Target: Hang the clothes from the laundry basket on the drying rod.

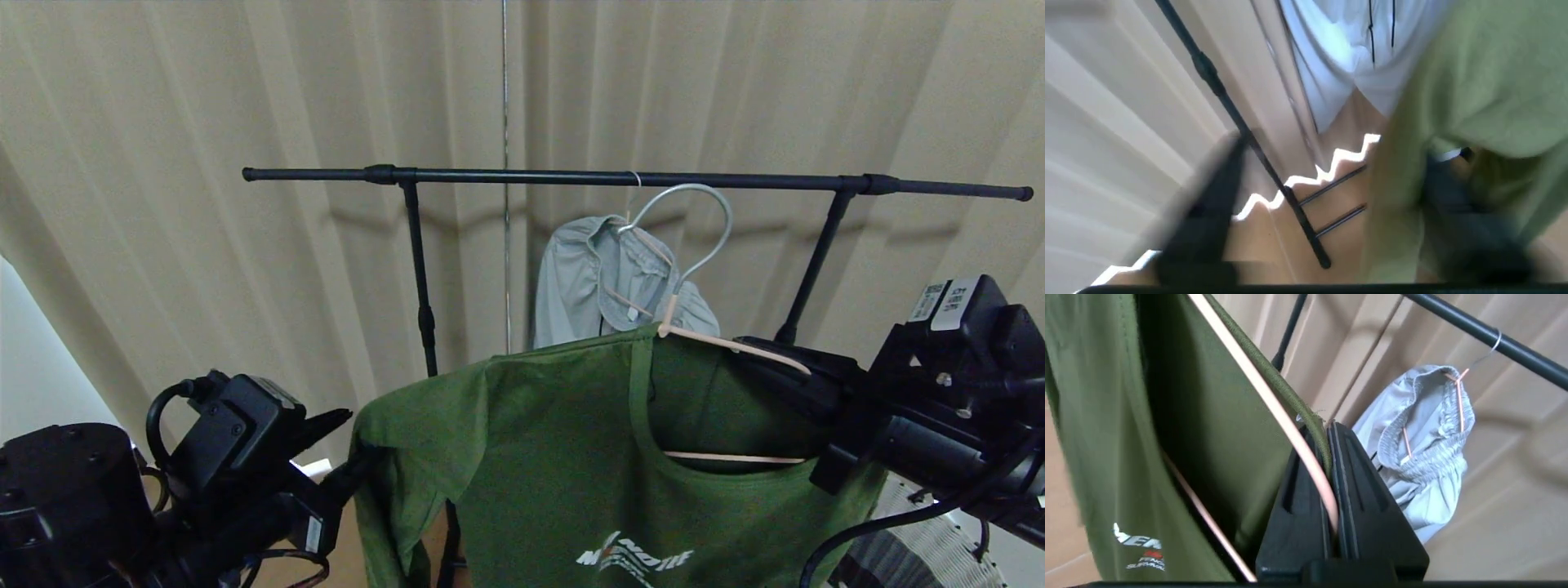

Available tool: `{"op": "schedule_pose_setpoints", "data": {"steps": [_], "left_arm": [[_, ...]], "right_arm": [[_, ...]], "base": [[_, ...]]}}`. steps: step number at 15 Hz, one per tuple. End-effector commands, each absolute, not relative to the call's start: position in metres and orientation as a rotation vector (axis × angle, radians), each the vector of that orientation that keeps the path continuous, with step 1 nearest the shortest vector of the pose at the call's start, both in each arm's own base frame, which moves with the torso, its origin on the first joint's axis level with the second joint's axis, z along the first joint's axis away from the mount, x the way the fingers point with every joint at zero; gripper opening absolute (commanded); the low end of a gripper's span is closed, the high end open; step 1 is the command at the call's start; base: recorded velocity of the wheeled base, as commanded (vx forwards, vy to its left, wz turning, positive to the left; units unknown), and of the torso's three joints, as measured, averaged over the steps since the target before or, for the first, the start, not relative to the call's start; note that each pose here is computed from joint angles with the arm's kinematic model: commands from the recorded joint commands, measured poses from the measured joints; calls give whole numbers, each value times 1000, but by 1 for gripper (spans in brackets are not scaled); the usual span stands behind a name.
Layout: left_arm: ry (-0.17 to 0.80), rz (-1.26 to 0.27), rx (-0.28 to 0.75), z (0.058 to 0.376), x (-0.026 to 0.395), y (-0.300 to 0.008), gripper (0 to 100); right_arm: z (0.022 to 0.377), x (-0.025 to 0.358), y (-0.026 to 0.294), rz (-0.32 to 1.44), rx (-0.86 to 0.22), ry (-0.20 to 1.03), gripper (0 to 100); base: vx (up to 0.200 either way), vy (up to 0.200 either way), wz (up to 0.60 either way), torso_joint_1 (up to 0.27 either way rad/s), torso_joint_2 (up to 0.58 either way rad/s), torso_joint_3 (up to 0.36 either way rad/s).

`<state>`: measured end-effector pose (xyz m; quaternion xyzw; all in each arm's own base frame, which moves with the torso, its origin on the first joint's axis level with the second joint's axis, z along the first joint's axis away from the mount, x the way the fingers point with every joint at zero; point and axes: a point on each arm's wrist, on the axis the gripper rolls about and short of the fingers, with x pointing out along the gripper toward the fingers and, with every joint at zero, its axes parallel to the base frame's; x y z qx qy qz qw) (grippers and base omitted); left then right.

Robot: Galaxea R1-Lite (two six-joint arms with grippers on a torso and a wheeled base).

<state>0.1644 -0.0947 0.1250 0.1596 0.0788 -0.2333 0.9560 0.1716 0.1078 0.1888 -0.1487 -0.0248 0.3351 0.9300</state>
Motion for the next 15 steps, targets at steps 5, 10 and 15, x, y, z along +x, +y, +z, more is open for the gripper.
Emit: {"op": "schedule_pose_setpoints", "data": {"steps": [5, 10, 15], "left_arm": [[190, -415, 327, 120, 167, -83, 0], [168, -352, 314, 125, 159, -67, 0], [163, -356, 312, 126, 158, -67, 100]], "right_arm": [[195, 169, 100, 648, -303, -70, 0], [200, 165, 77, 557, -308, -35, 0], [202, 165, 77, 556, -307, -41, 0]], "base": [[0, 0, 0, 0, 0, 0], [0, 0, 0, 0, 0, 0], [0, 0, 0, 0, 0, 0]]}}
